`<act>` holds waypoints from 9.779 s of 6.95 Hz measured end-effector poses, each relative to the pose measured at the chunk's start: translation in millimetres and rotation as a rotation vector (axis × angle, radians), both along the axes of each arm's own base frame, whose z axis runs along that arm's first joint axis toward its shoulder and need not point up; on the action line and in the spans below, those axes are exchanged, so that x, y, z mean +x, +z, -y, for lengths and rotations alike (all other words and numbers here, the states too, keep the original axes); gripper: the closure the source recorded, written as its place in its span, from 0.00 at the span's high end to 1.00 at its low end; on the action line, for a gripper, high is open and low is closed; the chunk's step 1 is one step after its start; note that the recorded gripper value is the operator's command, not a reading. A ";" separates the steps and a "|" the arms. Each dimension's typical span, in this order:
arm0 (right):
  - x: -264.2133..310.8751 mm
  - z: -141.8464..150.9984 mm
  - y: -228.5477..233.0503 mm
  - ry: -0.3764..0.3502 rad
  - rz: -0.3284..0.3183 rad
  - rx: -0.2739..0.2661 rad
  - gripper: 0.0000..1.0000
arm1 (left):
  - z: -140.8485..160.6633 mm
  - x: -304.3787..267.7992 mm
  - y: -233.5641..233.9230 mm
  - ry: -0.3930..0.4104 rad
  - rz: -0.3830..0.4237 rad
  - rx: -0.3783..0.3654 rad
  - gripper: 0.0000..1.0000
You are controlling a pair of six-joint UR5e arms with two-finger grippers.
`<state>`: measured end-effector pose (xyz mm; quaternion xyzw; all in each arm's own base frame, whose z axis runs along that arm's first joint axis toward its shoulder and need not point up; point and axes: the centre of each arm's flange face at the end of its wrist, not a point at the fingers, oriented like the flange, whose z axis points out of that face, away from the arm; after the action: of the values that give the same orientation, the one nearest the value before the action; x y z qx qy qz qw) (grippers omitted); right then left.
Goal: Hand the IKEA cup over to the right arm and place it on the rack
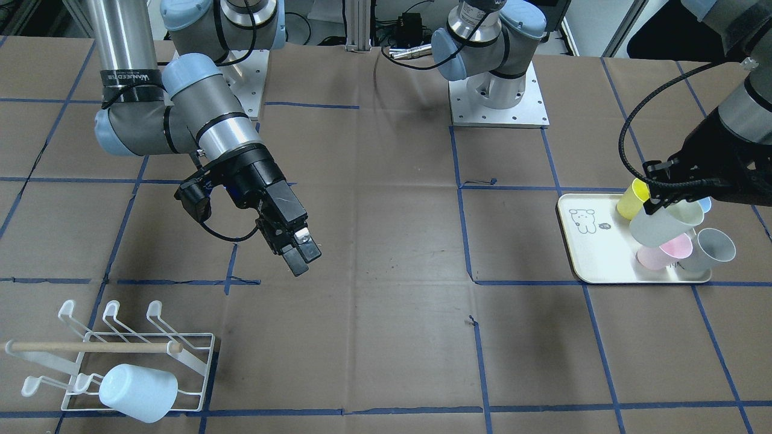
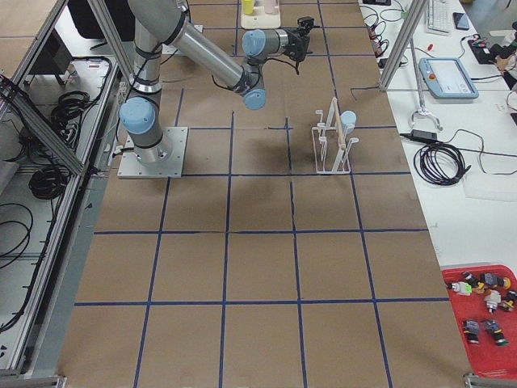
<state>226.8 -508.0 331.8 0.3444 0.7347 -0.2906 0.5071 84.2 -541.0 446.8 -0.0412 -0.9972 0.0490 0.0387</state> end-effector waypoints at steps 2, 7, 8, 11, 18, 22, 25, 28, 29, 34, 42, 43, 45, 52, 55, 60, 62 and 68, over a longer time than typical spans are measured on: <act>-0.8 -8.2 -0.7 -0.042 0.092 0.076 1.00 | 32.4 -36.3 6.1 -0.081 -0.139 -0.229 0.00; -1.1 -10.6 4.0 -0.046 0.104 0.080 1.00 | 38.3 -119.5 -19.8 -0.360 -0.410 -0.698 0.00; -0.6 -10.5 3.4 -0.042 0.106 0.078 1.00 | 30.2 -128.8 -40.4 -0.416 -0.435 -0.769 0.00; -0.1 -10.9 0.6 -0.036 0.111 0.061 0.99 | 26.7 -156.6 -114.2 -0.599 -0.533 -0.975 0.00; -2.5 -17.9 -9.5 -0.057 0.110 0.081 0.99 | 3.8 -241.1 -148.9 -0.563 -0.683 -1.053 0.02; 3.9 -19.5 -9.8 -0.095 0.093 0.071 0.97 | -4.0 -266.8 -145.8 -0.564 -0.684 -1.037 0.03; 41.3 -11.4 -24.3 -0.048 0.127 0.112 0.98 | -4.2 -267.8 -147.4 -0.564 -0.685 -1.034 0.03; 62.8 14.5 -24.9 0.016 0.152 0.101 0.98 | -4.1 -267.8 -147.5 -0.564 -0.685 -1.035 0.03; 65.4 21.3 -24.4 0.030 0.158 0.097 0.98 | -4.0 -267.8 -147.8 -0.564 -0.685 -1.034 0.04; 69.8 41.3 -35.8 0.056 0.167 0.102 0.98 | -4.5 -268.9 -149.3 -0.565 -0.687 -1.032 0.04; 82.8 60.4 -39.4 0.065 0.177 0.089 0.97 | -4.5 -269.8 -150.5 -0.566 -0.689 -1.029 0.04; 83.4 61.9 -41.0 0.065 0.178 0.090 0.97 | -4.8 -271.5 -149.8 -0.569 -0.691 -1.030 0.04; 84.3 64.7 -42.0 0.066 0.178 0.088 0.97 | -6.2 -276.5 -149.3 -0.576 -0.695 -1.027 0.05; 79.2 68.9 -41.8 0.060 0.178 0.096 0.41 | -5.7 -277.6 -149.1 -0.577 -0.695 -1.028 0.39; 78.2 69.3 -41.1 0.059 0.179 0.095 0.36 | -3.0 -277.4 -146.3 -0.580 -0.693 -1.036 0.76; 77.8 69.7 -40.4 0.058 0.179 0.094 0.31 | -2.0 -260.0 -139.4 -0.537 -0.692 -1.041 0.99; 75.3 70.9 -39.4 0.056 0.179 0.091 0.30 | 7.5 -216.7 -134.4 -0.476 -0.655 -1.069 0.99; -25.1 92.7 24.9 -0.030 -0.034 -0.177 0.21 | 53.4 -152.7 -106.4 -0.144 -0.382 -0.891 0.99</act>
<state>201.7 -600.6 356.7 0.3041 0.7094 -0.3680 0.5185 -68.5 -594.4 340.5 -0.1127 -0.8490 0.4748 0.2028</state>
